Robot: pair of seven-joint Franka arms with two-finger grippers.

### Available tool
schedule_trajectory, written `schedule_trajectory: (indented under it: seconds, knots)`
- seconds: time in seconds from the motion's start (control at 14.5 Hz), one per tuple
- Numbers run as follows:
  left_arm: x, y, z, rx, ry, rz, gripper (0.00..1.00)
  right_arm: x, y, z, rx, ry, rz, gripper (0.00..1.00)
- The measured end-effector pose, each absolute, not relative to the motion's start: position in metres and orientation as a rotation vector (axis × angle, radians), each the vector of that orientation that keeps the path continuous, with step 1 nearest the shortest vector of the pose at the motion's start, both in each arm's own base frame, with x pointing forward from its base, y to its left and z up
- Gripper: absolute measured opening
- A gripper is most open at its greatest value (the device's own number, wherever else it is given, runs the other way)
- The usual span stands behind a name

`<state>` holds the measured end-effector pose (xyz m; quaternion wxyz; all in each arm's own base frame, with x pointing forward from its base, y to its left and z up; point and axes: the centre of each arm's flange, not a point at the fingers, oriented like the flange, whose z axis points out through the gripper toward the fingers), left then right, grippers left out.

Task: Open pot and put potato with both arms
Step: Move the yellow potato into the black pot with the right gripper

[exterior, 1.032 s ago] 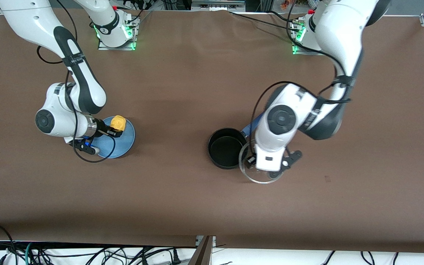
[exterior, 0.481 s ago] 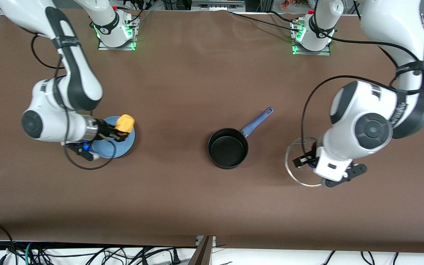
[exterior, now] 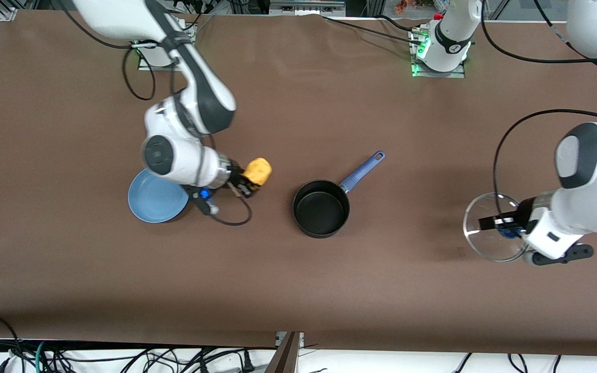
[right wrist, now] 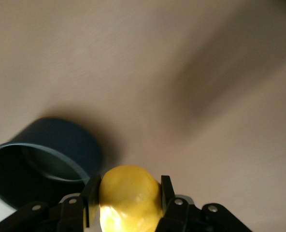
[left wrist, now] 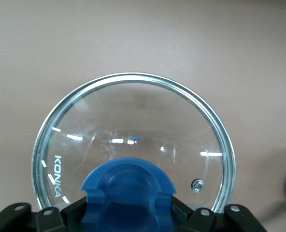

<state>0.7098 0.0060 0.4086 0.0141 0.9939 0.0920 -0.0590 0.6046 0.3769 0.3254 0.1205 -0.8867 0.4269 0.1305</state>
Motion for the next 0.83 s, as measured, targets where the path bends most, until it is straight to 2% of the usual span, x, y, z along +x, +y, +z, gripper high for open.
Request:
schedule_trajectory:
  seconds: [0.28, 0.55, 0.69, 0.83]
  knots:
    - [0.703, 0.048, 0.378, 3.089, 0.284, -0.092, 0.43, 0.623, 0.440, 0.318, -2.376, 1.419, 0.303, 0.54]
    - [0.694, 0.088, 0.355, 3.088, 0.220, -0.073, 0.43, 0.624, 0.467, 0.299, -2.303, 1.459, 0.271, 0.54]
    - [0.690, 0.109, 0.349, 3.088, 0.215, -0.053, 0.43, 0.625, 0.467, 0.298, -2.300, 1.462, 0.269, 0.67]
    - [0.685, 0.113, 0.331, 3.086, 0.208, -0.031, 0.43, 0.627, 0.467, 0.302, -2.294, 1.459, 0.262, 0.87]
